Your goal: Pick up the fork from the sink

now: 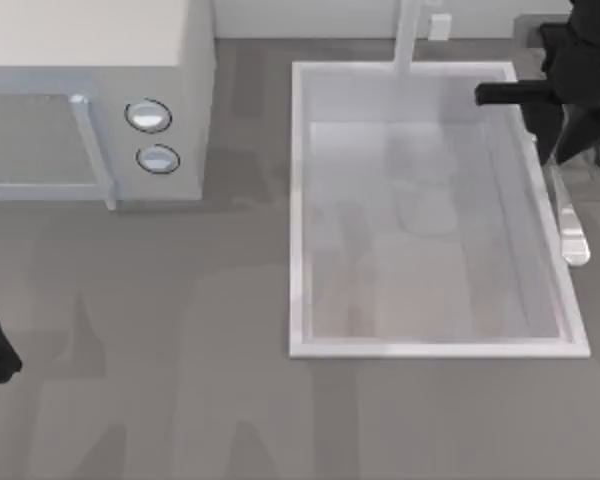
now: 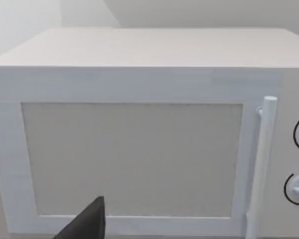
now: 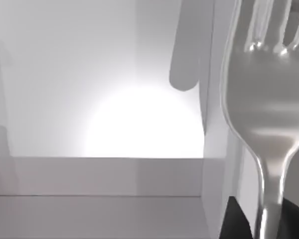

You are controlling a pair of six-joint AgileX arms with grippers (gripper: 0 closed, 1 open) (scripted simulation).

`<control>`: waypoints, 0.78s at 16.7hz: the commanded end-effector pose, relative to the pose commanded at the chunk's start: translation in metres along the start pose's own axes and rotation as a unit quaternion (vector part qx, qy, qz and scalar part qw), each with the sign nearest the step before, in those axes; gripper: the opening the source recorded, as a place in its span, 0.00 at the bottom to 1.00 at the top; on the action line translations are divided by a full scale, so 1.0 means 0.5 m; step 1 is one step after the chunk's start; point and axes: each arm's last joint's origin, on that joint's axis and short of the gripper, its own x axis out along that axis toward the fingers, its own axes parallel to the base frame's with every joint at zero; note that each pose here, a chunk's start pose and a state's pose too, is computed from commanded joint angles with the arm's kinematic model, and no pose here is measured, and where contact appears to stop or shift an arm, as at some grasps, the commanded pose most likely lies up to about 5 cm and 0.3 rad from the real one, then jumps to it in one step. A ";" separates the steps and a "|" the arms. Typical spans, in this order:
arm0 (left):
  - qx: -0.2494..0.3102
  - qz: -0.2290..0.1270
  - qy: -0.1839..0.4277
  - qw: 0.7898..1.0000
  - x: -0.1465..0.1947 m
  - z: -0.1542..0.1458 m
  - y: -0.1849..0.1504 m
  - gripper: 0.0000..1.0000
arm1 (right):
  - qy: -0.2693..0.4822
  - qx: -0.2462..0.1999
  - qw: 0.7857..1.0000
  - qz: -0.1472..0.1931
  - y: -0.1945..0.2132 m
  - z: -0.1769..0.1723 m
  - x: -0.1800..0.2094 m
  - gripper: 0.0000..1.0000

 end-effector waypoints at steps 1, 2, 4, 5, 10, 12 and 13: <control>0.000 0.000 0.000 1.000 0.000 0.000 0.000 1.00 | 0.000 0.001 1.000 0.000 -0.050 -0.017 -0.025 0.00; 0.000 0.000 0.000 1.000 0.000 0.000 0.000 1.00 | 0.000 0.001 1.000 0.001 -0.098 -0.038 -0.045 0.00; 0.000 0.000 0.000 1.000 0.000 0.000 0.000 1.00 | 0.007 0.002 1.000 0.001 -0.172 -0.077 -0.070 0.00; 0.000 0.000 0.000 1.000 0.000 0.000 0.000 1.00 | 0.009 0.002 1.000 0.002 -0.195 -0.092 -0.077 0.00; 0.000 0.000 0.000 1.000 0.000 0.000 0.000 1.00 | 0.013 0.002 1.000 0.002 -0.217 -0.108 -0.083 0.00; 0.000 0.000 0.000 1.000 0.000 0.000 0.000 1.00 | 0.012 0.001 1.000 0.001 -0.214 -0.105 -0.080 0.00; 0.000 0.000 0.000 1.000 0.000 0.000 0.000 1.00 | 0.012 0.001 1.000 0.001 -0.214 -0.105 -0.073 0.00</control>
